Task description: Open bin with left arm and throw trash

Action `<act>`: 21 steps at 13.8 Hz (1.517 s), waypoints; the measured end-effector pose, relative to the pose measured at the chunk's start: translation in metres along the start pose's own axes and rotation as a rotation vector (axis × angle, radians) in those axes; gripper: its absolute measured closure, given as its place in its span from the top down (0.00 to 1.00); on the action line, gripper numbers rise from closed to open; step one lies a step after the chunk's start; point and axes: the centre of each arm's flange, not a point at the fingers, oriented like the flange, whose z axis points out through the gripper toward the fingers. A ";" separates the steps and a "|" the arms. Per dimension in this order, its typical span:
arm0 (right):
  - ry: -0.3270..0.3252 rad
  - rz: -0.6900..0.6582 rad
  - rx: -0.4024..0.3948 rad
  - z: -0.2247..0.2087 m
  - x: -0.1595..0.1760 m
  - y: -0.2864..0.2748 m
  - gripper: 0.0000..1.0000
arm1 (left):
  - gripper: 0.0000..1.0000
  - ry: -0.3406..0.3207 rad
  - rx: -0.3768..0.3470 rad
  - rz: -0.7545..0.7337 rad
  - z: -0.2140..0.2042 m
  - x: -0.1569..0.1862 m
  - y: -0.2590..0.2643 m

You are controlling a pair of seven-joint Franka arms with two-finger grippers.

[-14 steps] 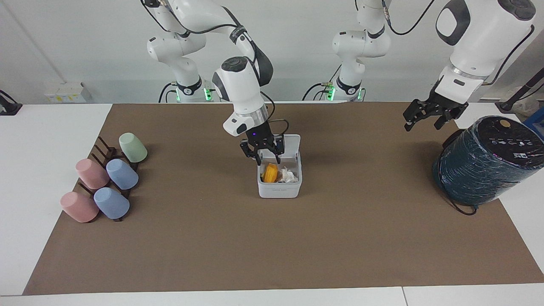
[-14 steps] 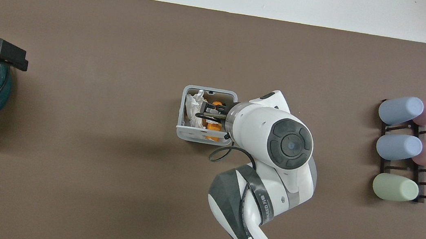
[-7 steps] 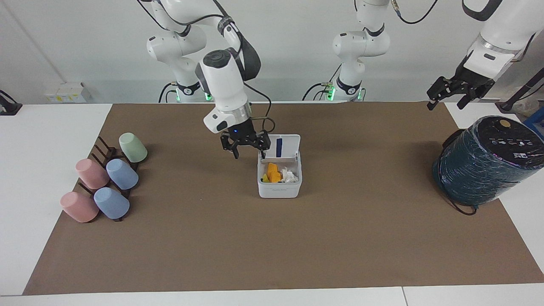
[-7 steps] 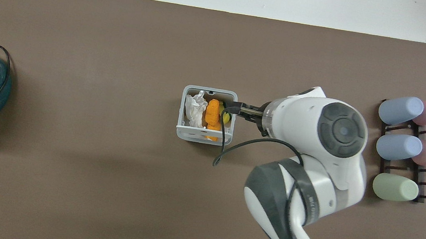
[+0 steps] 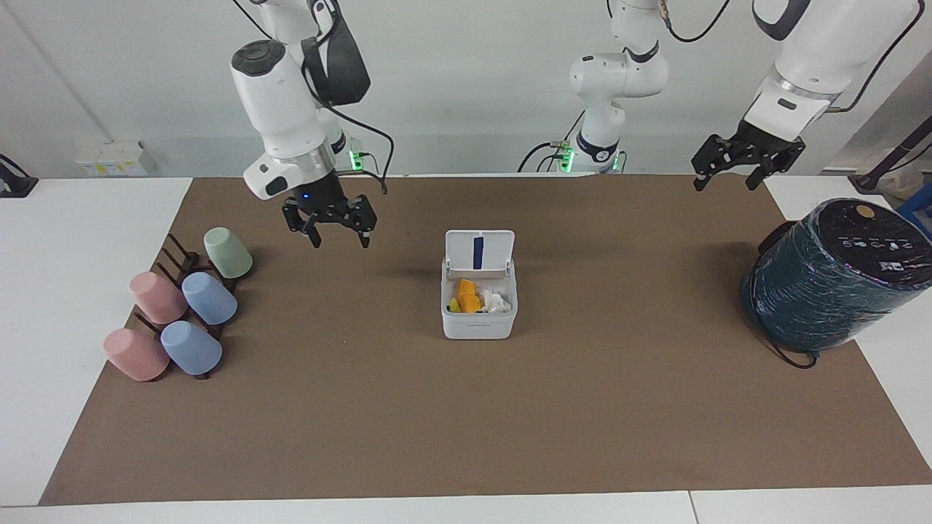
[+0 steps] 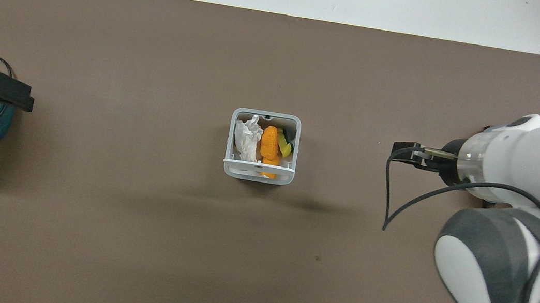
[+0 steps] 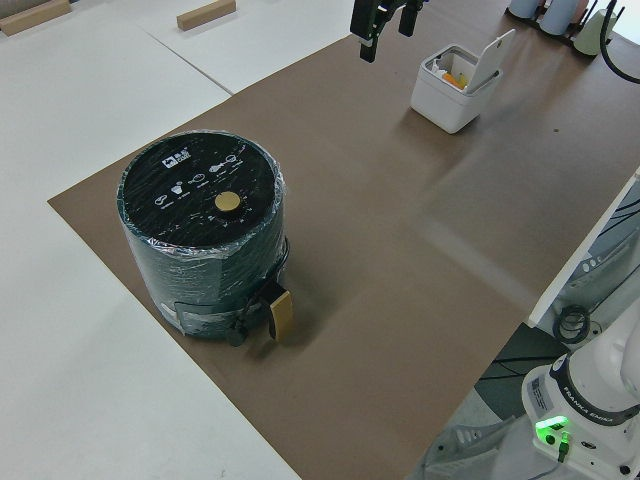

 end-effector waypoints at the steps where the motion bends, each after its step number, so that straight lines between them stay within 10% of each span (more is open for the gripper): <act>1: -0.003 0.024 -0.010 -0.012 0.007 0.017 1.00 | 1.00 0.018 -0.001 0.000 0.007 0.000 0.001; 8: -0.071 0.026 -0.133 -0.092 0.032 0.039 1.00 | 1.00 0.026 -0.002 -0.018 0.024 -0.006 -0.010; 21: -0.149 -0.019 -0.170 -0.063 0.019 0.040 1.00 | 1.00 0.026 0.014 -0.019 0.008 0.013 -0.038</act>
